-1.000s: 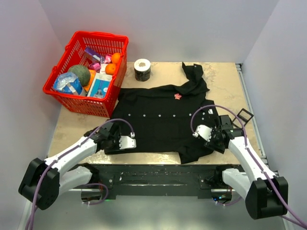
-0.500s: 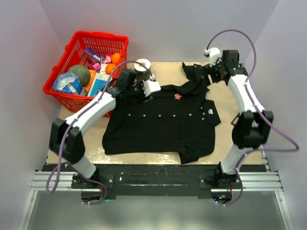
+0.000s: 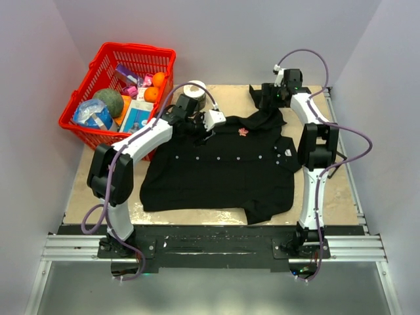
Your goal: Remove the brooch from the garment
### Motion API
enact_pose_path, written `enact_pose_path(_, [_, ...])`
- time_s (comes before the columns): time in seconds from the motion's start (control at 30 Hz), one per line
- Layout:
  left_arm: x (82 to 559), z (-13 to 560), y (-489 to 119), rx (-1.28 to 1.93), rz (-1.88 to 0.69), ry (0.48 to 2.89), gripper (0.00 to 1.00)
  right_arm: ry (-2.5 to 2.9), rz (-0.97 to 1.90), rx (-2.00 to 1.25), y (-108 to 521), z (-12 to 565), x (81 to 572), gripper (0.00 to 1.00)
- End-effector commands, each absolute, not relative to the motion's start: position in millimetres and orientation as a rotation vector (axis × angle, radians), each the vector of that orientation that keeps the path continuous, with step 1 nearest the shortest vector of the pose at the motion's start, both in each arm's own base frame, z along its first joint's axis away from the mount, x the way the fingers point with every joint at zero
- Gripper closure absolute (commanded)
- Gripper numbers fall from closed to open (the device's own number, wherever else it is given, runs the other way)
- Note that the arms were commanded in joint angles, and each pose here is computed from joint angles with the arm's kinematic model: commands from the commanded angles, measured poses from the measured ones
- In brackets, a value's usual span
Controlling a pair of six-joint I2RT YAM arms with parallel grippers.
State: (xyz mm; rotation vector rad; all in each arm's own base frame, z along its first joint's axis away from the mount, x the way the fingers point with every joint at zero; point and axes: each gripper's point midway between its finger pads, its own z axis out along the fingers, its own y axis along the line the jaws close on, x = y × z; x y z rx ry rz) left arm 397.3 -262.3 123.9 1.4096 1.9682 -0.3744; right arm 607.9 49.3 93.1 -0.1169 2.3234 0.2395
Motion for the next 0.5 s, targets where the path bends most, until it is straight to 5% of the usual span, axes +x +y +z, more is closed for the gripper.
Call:
enact_pose_path(0.0, [402.1,134.4,-271.9,1.372,-0.400,1.955,0.48,2.267,0.196,0.024,57.2,126.1,614.3,0.09])
enact_pose_path(0.07, [405.3,133.4,-273.6,1.366,-0.400,1.957,0.48,2.269,0.214,0.034,60.2,126.2,611.9,0.19])
enact_pose_path(0.2, [406.7,121.1,-278.2,1.378,-0.411,1.977,0.48,2.204,0.285,0.055,70.2,132.3,631.6,0.60])
enact_pose_path(0.23, [405.0,116.2,-280.1,1.397,-0.415,1.979,0.48,2.176,0.295,0.065,72.3,133.9,640.5,0.80])
enact_pose_path(0.33, [398.2,109.9,-283.1,1.443,-0.422,1.977,0.48,2.099,0.321,0.083,82.6,134.5,668.5,0.91])
enact_pose_path(0.47, [390.1,100.3,-276.1,1.474,-0.408,2.004,0.49,1.954,0.307,0.182,85.4,156.0,703.0,0.89])
